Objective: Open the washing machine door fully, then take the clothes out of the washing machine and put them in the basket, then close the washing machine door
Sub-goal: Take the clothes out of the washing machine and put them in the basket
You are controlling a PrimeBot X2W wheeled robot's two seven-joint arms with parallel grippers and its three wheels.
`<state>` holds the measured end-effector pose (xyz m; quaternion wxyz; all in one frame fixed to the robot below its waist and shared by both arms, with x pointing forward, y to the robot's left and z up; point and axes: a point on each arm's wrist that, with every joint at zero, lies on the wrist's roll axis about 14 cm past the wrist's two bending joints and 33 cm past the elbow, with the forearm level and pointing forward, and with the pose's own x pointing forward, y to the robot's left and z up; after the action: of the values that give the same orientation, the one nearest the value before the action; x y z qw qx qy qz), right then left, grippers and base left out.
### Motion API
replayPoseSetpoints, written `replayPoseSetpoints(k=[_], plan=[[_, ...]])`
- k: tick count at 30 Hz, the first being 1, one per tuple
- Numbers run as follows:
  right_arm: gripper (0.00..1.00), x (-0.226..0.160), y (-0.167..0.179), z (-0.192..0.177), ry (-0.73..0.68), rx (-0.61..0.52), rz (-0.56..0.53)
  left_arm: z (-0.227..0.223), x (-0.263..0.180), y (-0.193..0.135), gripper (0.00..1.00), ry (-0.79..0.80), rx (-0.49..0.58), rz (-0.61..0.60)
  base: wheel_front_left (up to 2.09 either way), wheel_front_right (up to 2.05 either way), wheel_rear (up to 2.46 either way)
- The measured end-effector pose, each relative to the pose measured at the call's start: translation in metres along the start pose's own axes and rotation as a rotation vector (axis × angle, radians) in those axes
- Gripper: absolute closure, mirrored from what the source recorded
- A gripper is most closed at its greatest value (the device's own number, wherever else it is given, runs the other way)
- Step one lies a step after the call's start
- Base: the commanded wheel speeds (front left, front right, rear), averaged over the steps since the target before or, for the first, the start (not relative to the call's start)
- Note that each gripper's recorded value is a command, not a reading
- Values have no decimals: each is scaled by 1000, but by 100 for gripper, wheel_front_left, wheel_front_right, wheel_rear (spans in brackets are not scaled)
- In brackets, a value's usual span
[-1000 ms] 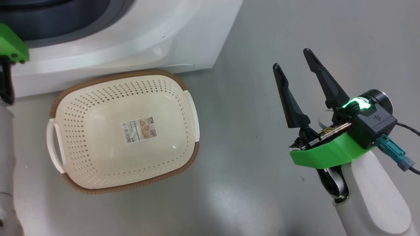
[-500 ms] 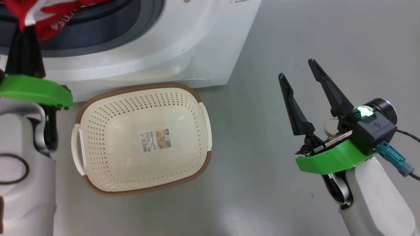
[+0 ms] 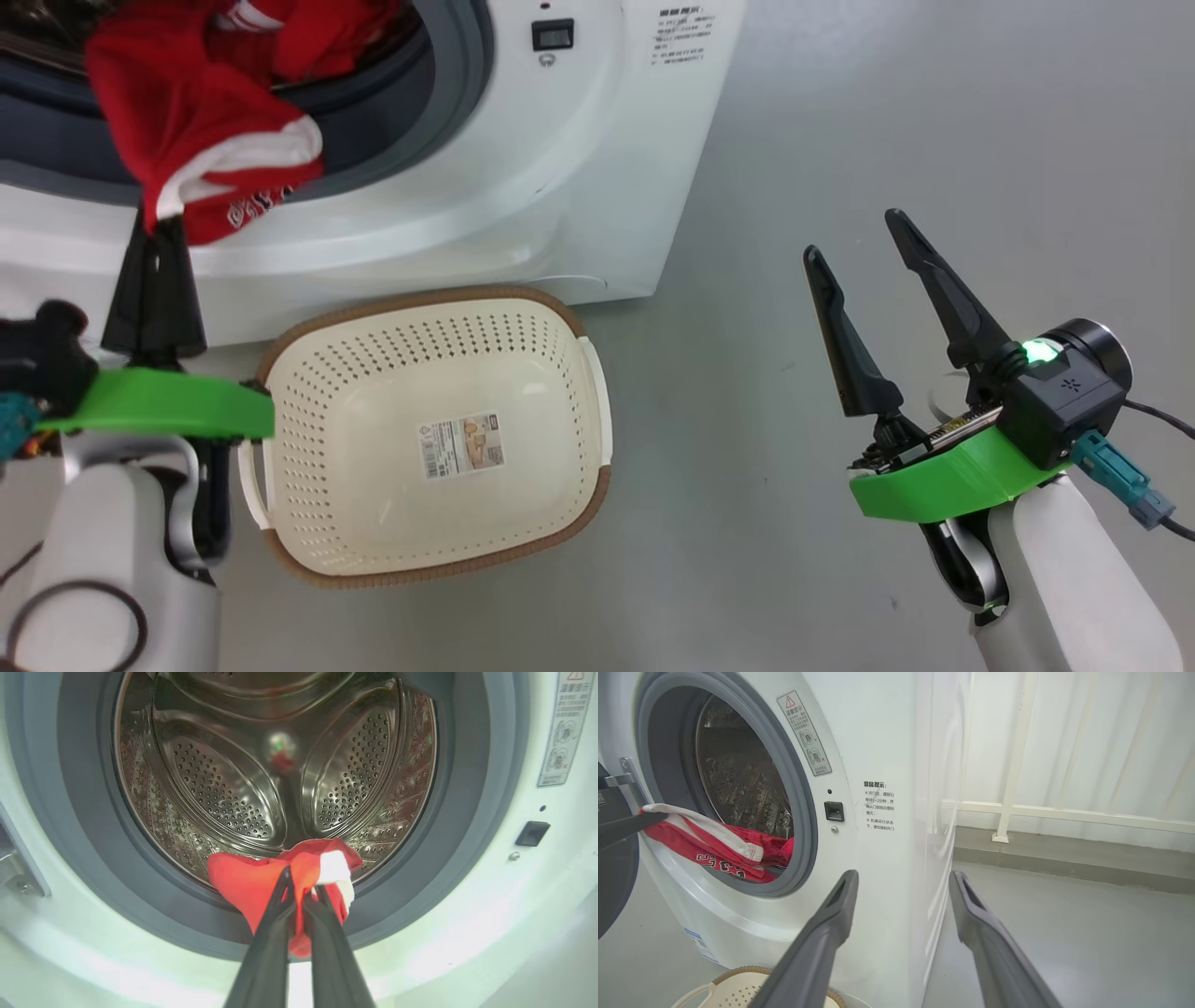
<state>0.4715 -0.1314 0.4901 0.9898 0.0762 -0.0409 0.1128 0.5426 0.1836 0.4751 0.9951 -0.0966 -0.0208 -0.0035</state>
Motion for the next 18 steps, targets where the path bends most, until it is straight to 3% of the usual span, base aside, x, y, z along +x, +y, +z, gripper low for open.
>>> replayPoseSetpoints(k=[18], plan=[[0,-12,5,20,-40,10,-11,59,-40,-28,100,-141,-18,-63,0,0,0]])
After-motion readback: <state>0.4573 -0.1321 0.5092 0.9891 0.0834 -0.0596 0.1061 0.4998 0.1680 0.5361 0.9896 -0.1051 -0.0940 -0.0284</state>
